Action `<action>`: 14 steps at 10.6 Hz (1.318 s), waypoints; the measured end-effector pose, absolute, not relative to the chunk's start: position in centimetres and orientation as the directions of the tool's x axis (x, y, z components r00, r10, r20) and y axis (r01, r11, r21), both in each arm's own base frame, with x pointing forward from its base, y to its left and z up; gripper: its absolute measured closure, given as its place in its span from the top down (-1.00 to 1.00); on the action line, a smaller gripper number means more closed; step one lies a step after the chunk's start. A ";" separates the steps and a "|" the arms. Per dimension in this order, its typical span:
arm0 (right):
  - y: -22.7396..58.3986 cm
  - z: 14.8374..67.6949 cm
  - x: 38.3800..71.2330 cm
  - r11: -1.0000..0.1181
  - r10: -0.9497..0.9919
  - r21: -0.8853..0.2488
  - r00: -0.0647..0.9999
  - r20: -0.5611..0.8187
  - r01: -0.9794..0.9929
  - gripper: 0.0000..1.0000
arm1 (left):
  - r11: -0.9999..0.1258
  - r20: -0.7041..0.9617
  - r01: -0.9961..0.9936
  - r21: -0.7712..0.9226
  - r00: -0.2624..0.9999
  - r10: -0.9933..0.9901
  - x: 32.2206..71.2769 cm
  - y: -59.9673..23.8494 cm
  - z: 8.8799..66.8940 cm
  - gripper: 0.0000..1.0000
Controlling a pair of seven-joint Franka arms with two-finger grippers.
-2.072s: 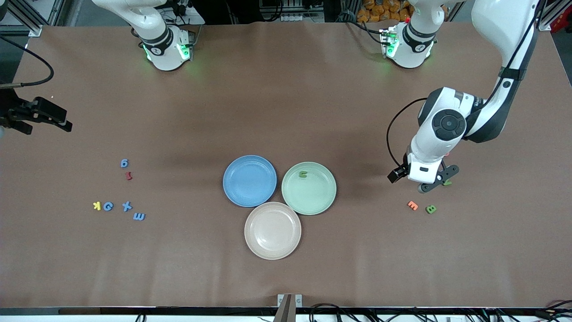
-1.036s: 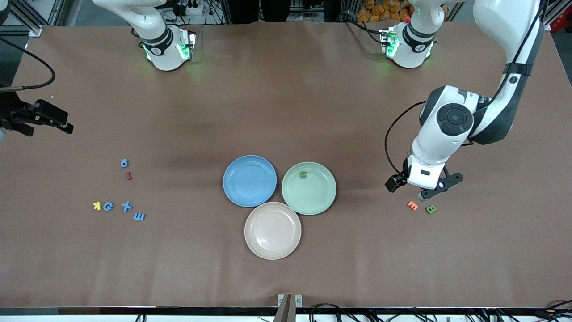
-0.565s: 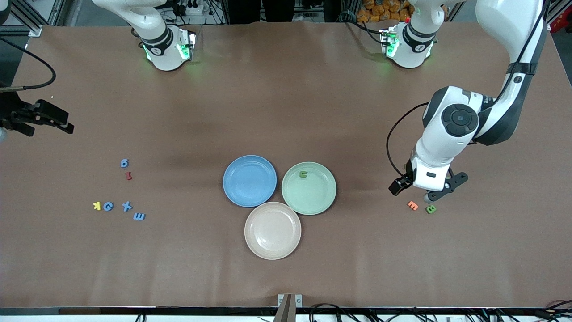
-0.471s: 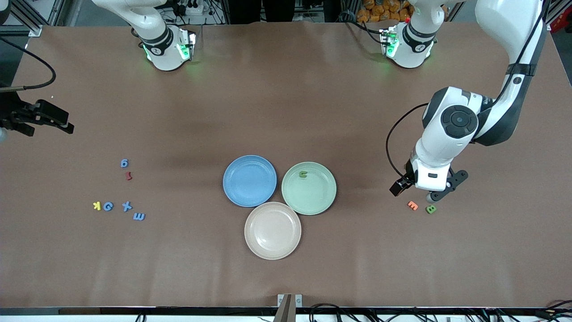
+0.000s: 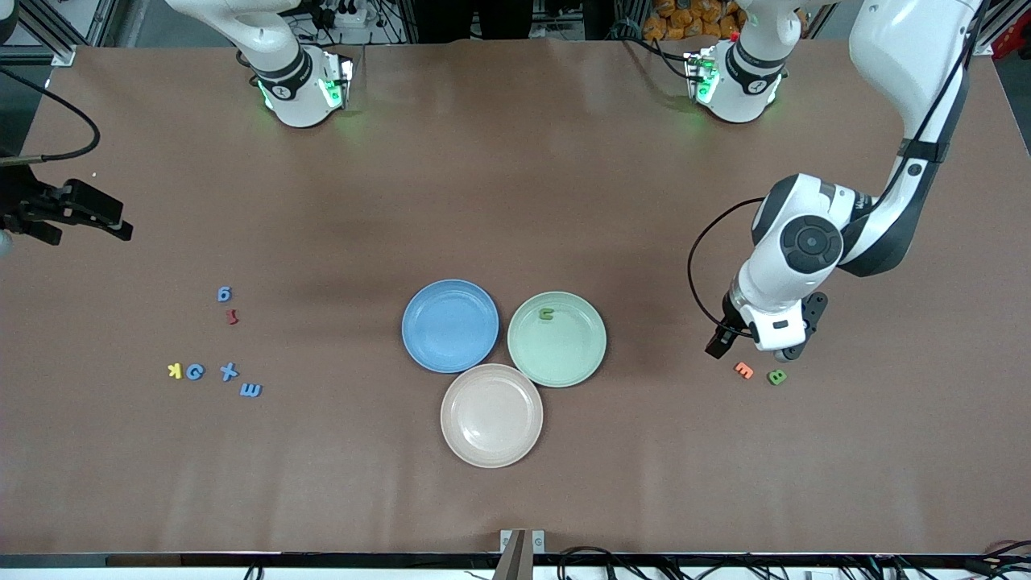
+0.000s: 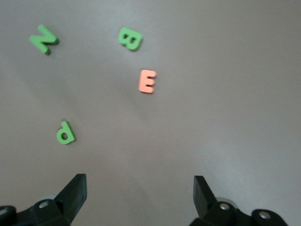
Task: Sort letters by color into matching plates
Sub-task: 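Lower the left gripper over the green letter d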
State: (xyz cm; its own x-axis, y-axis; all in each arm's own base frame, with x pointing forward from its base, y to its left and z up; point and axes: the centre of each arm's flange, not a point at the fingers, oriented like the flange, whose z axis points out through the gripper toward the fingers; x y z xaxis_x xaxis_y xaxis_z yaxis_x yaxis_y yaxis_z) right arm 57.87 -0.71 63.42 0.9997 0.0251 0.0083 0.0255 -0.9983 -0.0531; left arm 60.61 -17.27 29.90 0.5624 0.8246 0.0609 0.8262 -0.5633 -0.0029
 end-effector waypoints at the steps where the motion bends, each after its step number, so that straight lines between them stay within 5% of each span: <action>1: -0.7 63.4 57.9 -0.998 0.025 -0.053 1.000 0.008 0.025 1.00 | -0.513 0.056 0.858 -0.018 0.513 0.856 60.7 -16.5 28.8 1.00; 4: -1.0 63.4 57.9 -0.998 0.019 -0.053 1.000 0.008 0.020 1.00 | -0.384 0.046 0.922 -0.048 0.386 0.921 61.2 -12.8 26.1 1.00; 14: -3.5 62.8 57.2 -0.998 -0.024 -0.052 0.998 -0.053 -0.026 1.00 | -0.294 -0.007 0.955 0.044 0.294 0.956 54.1 -8.8 19.5 1.00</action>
State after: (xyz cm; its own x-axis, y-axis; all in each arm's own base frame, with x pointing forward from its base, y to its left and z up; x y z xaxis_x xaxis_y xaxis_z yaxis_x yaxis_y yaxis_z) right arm 57.22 -3.55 62.84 0.9983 -0.0236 -0.0528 -0.0263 -0.9983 -0.0520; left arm 54.09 -8.78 19.51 0.2941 0.9557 -0.0074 0.9549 -0.2935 0.0442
